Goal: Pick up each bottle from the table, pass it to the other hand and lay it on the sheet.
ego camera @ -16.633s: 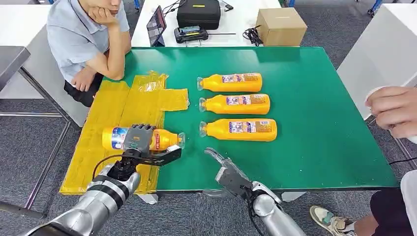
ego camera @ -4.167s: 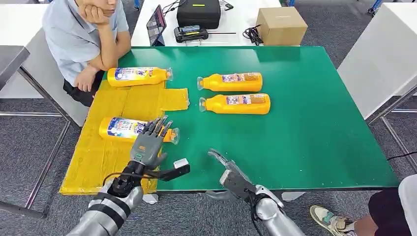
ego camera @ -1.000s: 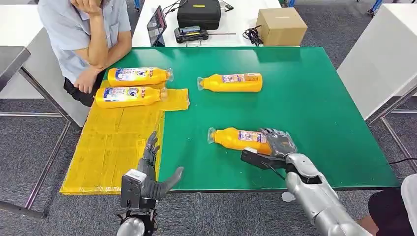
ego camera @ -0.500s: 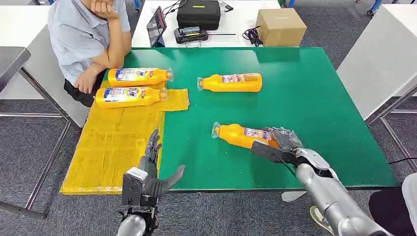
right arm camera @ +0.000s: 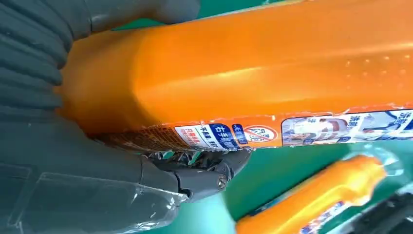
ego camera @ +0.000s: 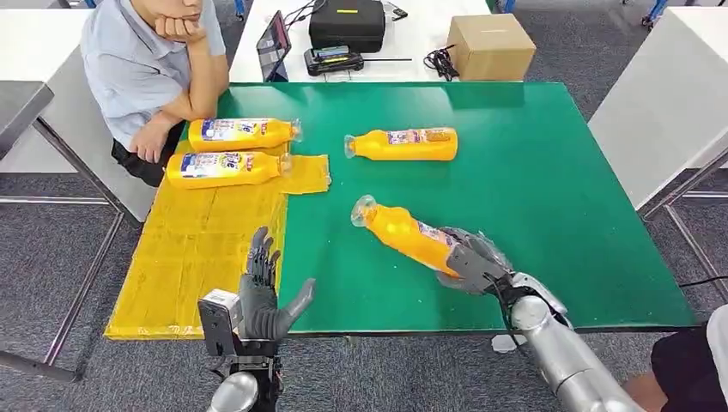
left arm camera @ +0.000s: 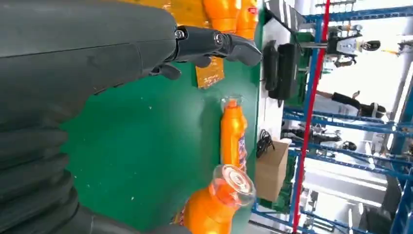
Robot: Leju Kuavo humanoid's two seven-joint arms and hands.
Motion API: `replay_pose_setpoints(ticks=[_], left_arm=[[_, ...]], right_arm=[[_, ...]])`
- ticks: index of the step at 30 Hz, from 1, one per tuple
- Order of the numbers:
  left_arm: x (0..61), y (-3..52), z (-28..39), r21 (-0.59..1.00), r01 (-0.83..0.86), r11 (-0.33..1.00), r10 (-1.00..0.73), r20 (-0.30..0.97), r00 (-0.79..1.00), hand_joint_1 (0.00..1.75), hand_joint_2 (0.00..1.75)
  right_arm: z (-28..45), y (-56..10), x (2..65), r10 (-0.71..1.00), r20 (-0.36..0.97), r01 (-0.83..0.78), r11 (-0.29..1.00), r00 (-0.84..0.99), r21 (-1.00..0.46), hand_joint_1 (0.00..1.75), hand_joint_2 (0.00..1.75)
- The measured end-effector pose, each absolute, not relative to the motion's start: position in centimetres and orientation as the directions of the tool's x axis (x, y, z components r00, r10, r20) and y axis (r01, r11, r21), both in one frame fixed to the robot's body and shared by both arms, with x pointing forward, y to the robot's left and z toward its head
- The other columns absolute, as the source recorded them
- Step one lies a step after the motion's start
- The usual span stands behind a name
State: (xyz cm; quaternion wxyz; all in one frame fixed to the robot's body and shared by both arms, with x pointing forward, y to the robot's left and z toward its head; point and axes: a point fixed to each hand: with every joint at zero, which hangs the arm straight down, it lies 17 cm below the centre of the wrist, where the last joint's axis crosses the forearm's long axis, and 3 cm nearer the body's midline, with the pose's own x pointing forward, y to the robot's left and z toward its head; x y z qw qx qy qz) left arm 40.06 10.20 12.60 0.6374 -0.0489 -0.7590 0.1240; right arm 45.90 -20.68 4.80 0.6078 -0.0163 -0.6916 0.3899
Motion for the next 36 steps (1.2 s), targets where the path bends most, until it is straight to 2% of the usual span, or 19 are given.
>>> replay_pose_setpoints(ticks=[10,16,24,36], left_arm=[[40.0,9.4,10.5,-0.317,-0.056,0.947,0.311,0.945,-0.099,0.00,1.75],[39.4,4.8,8.1,-0.468,0.117,0.876,0.461,0.884,0.083,0.00,1.75],[40.0,2.5,9.0,-0.477,0.226,0.849,0.473,0.878,0.078,0.00,1.75],[40.7,1.5,10.0,-0.510,0.277,0.814,0.513,0.856,0.067,0.00,1.75]], right_arm=[[7.1,-18.1,45.0,0.411,0.860,-0.438,0.741,-0.303,-0.509,1.75,1.75],[8.7,-14.4,43.9,0.296,0.896,-0.508,0.744,-0.332,-0.434,1.75,1.75],[9.4,-8.9,41.6,0.202,0.915,-0.606,0.697,-0.348,-0.384,1.75,1.75],[9.9,-6.4,40.3,0.150,0.923,-0.669,0.650,-0.353,-0.361,1.75,1.75]])
